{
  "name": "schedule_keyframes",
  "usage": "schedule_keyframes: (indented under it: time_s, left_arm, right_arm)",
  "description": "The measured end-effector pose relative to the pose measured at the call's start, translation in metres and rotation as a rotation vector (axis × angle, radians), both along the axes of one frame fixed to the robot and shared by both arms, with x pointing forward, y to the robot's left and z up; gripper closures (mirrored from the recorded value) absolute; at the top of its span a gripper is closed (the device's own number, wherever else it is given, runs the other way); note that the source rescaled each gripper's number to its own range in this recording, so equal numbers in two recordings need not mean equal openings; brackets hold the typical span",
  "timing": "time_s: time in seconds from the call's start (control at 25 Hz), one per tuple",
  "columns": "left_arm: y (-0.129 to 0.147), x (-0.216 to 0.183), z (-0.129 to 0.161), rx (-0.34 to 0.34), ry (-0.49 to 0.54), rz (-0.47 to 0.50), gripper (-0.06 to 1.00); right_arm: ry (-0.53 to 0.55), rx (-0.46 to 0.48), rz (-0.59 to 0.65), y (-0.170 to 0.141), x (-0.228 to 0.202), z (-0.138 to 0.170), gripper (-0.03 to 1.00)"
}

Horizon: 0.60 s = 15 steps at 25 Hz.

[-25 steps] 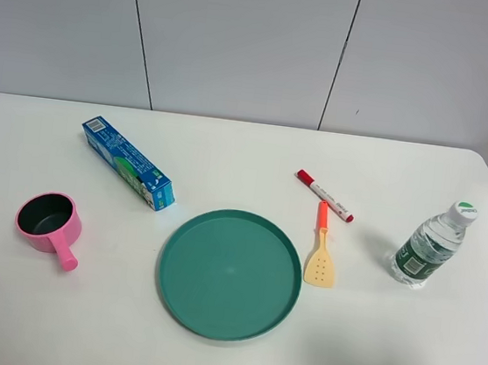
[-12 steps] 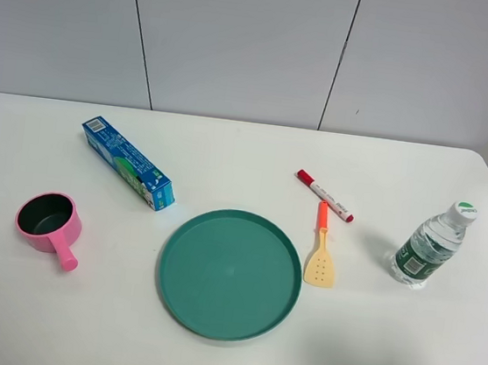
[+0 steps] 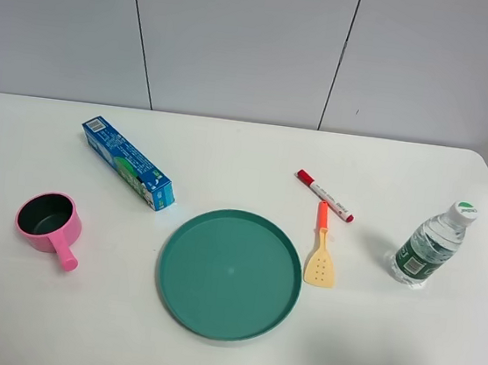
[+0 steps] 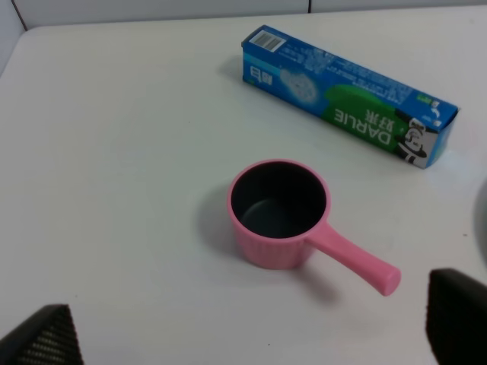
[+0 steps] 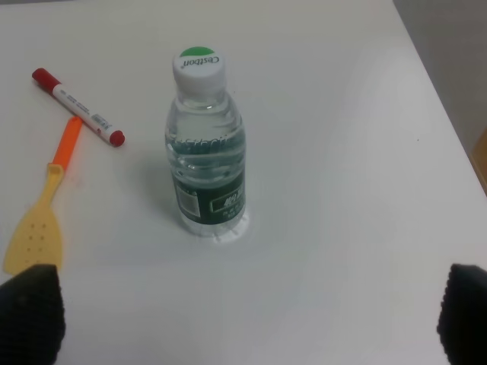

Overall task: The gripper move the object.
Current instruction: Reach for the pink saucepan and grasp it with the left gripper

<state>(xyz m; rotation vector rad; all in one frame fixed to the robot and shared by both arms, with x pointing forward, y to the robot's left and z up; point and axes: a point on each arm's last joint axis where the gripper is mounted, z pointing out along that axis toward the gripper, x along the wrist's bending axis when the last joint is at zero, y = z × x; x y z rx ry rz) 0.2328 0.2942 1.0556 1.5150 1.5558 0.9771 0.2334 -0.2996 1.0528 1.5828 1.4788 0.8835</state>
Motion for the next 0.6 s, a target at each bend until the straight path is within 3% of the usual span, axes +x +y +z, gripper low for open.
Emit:
schedule_keyframes:
  time_s: [0.6]
  left_arm:
    - [0.0,0.0,0.0,0.0,0.0,0.0,-0.05]
  right_arm:
    - [0.0,0.0,0.0,0.0,0.0,0.0,-0.03]
